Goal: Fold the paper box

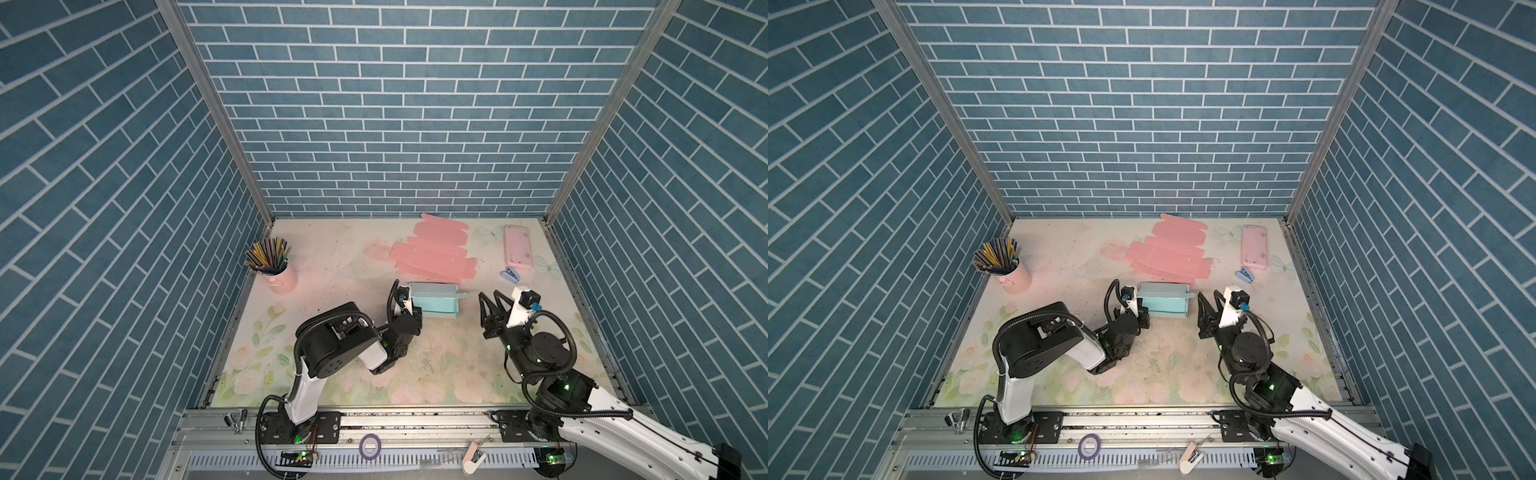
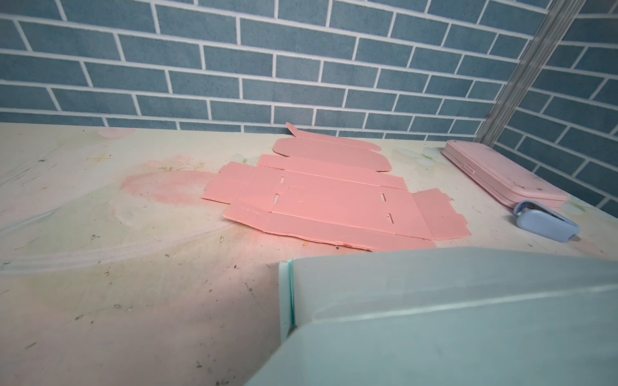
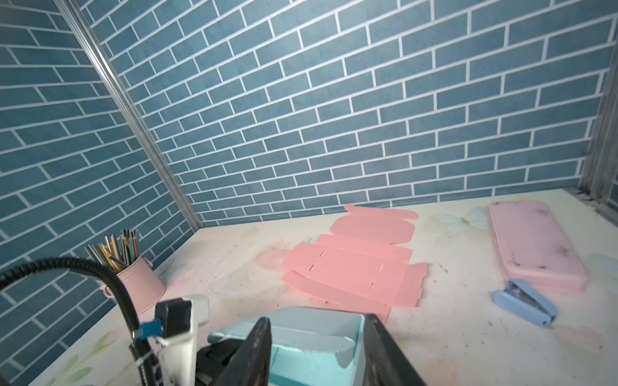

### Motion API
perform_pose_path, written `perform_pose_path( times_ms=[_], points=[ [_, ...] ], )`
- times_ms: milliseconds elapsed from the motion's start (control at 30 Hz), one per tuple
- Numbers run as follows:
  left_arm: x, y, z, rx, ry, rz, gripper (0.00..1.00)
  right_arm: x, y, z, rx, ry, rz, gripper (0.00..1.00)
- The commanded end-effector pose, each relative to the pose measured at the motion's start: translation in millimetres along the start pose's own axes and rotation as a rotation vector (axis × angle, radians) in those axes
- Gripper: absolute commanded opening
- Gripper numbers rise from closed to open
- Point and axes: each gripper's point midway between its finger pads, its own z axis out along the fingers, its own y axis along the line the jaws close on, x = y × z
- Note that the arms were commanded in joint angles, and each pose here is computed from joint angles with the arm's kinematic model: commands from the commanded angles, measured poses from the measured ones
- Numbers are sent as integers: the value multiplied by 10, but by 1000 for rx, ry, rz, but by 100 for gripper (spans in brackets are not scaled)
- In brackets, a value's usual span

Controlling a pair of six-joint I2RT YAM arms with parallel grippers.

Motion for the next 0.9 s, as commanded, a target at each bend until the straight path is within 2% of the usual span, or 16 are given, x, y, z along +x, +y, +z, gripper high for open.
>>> perform_pose_path(
  times_ms=[0, 67, 100, 233, 400, 467, 633, 767, 867],
  points=[
    [342, -47, -41, 33, 114, 82, 1, 218, 10, 279, 32, 241, 18, 47],
    [327, -62, -59, 40, 115, 84, 2, 385, 107, 545, -21, 358, 108, 46],
    [317, -63, -63, 43, 115, 84, 3, 451, 125, 647, -24, 392, 115, 45],
    [284, -156, -84, 78, 128, 105, 6, 762, 185, 937, -19, 535, 59, 44],
    [262, -216, -106, 114, 131, 100, 11, 1276, -68, 1010, 75, 665, 20, 41],
    [246, -285, -116, 150, 137, 98, 17, 1420, -182, 990, 110, 685, 24, 40],
    [195, -434, -202, 235, 179, 85, 40, 1614, -411, 879, 186, 707, 6, 37],
    [136, -514, -357, 300, 225, 90, 52, 1737, -518, 787, 214, 725, -1, 35],
    [208, -525, -478, 325, 327, 127, 57, 1854, -581, 737, 229, 739, 1, 35]
  ],
)
